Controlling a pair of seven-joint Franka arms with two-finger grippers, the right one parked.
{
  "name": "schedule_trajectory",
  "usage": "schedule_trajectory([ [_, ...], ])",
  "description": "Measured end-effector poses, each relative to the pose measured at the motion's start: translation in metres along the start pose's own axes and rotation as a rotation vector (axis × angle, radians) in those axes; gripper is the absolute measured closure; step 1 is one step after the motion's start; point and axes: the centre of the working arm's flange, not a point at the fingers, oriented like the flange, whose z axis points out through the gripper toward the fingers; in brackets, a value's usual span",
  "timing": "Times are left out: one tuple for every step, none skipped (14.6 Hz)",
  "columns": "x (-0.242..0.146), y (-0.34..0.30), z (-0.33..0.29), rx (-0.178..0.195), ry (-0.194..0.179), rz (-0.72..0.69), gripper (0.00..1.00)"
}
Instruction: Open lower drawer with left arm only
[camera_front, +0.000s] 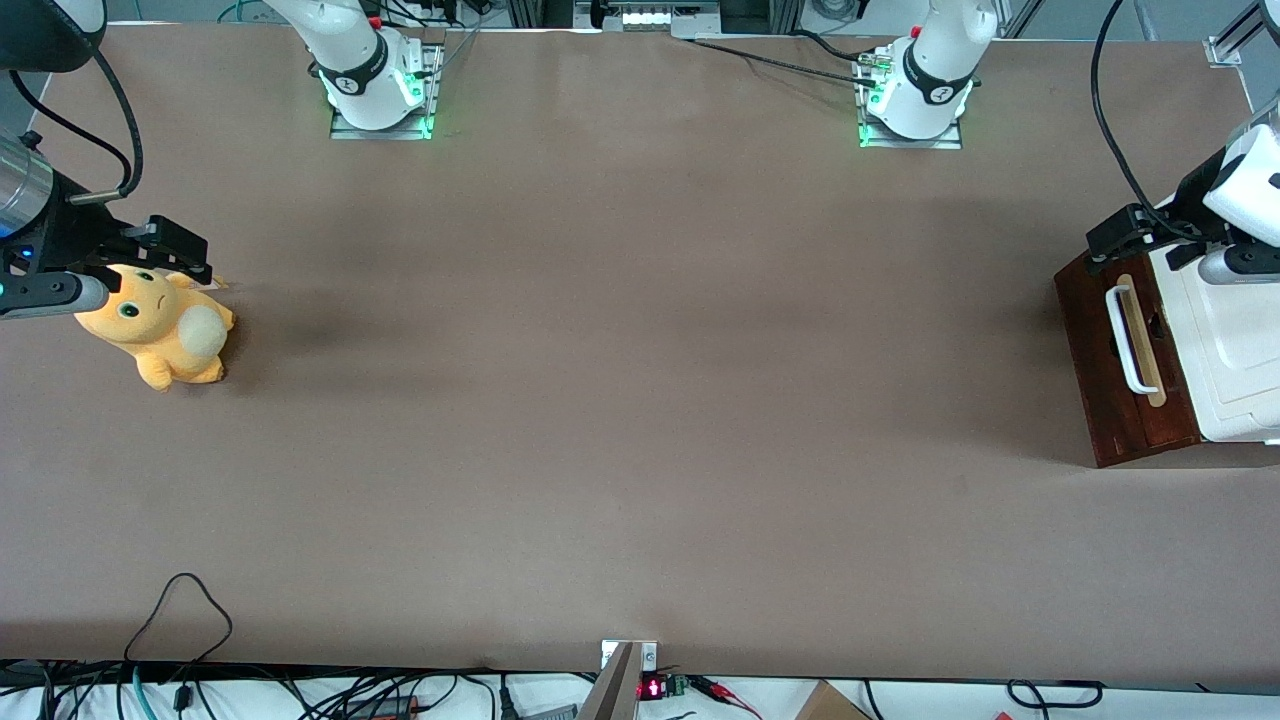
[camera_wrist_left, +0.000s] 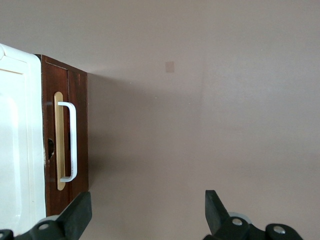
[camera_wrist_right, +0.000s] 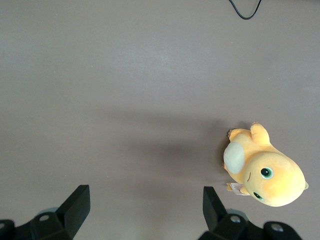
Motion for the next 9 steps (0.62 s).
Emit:
schedule_trajectory([
  [0.0,0.001,-0.001,0.0,-0.003,0.002,0.0],
  [-0.002,0.002,-0.002,0.0,-0.012,0.003,0.0],
  [-0.002,0.002,-0.002,0.001,-0.02,0.004,0.0],
  [-0.003,0.002,-0.003,0.001,-0.021,0.003,0.0],
  [-0.002,0.002,-0.005,0.0,-0.016,0.004,0.0],
  [-0.002,0.002,-0.009,0.0,-0.009,0.004,0.0],
  [-0.001,0.002,-0.012,0.0,-0.004,0.004,0.0],
  [-0.001,0.002,-0.014,0.0,-0.002,0.004,0.0],
  [-0.001,0.002,-0.014,0.0,-0.003,0.004,0.0],
])
